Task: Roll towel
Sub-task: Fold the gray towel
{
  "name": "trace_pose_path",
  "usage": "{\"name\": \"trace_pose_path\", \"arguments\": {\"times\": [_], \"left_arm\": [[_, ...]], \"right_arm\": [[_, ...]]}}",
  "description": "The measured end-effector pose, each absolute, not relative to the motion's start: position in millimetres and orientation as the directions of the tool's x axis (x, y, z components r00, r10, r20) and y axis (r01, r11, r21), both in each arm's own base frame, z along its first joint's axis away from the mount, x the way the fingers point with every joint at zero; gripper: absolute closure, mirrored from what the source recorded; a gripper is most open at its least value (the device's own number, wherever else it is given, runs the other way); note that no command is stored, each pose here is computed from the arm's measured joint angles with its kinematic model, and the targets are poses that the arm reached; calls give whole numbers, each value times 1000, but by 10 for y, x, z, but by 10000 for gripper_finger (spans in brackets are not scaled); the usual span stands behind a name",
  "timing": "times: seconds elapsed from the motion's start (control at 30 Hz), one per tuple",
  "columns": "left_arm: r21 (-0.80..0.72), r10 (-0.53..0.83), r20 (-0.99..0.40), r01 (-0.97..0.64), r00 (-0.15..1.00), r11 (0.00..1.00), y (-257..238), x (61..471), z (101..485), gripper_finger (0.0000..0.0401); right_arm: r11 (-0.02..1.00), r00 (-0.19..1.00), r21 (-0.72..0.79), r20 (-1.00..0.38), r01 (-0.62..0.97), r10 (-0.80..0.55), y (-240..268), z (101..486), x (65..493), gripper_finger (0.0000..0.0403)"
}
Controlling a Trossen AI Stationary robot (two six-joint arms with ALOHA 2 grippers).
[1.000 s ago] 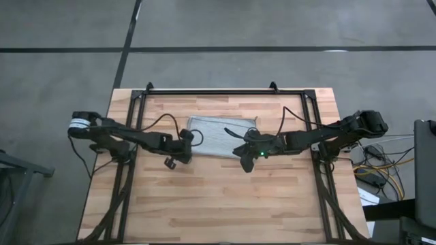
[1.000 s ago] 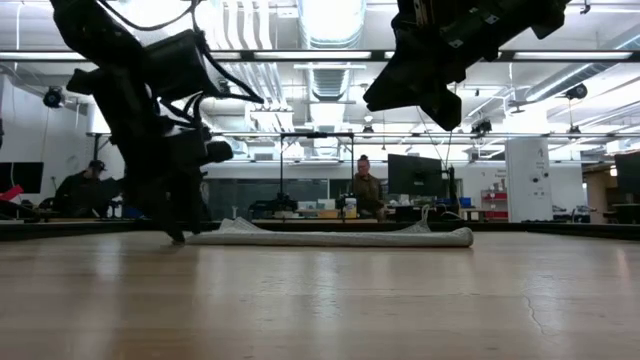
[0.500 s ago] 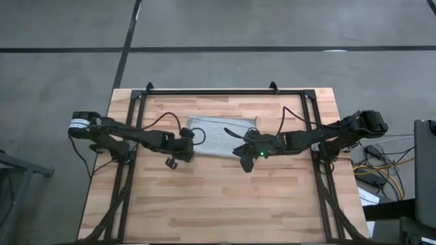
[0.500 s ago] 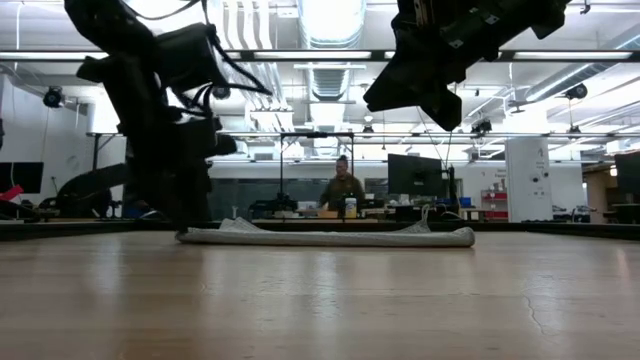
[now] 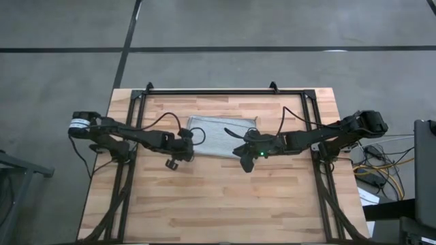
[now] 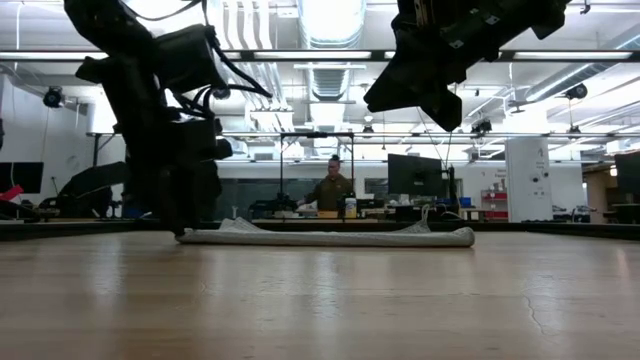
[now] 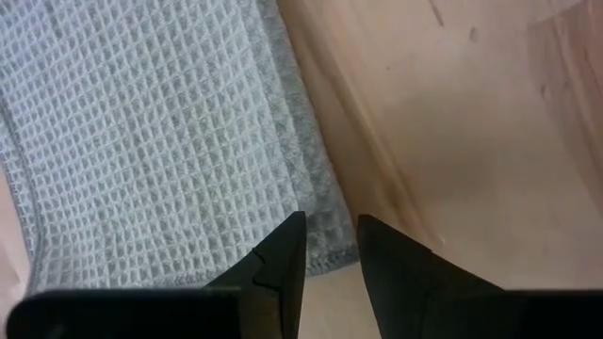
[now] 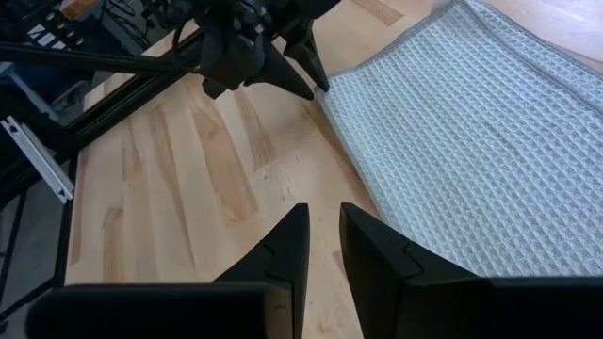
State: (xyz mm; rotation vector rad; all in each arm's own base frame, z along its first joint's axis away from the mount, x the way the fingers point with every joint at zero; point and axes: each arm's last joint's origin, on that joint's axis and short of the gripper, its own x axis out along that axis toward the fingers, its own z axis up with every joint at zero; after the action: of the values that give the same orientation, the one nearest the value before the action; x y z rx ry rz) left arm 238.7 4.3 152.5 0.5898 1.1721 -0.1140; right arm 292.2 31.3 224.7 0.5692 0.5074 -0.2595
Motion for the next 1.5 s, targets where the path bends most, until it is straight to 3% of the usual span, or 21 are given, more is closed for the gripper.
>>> {"name": "trace_pose_path", "arguments": {"times": [0.33, 1.5], "left_arm": [[313, 151, -913, 413, 379, 855, 27, 2312, 1433, 298], [347, 177, -895, 390, 410, 853, 33, 2333, 1428, 298]], "right_arm": [[814, 846, 448, -524, 370, -96, 313, 2246, 2922, 342], [808, 847, 456, -524, 373, -96, 313, 2245, 2922, 342]]}}
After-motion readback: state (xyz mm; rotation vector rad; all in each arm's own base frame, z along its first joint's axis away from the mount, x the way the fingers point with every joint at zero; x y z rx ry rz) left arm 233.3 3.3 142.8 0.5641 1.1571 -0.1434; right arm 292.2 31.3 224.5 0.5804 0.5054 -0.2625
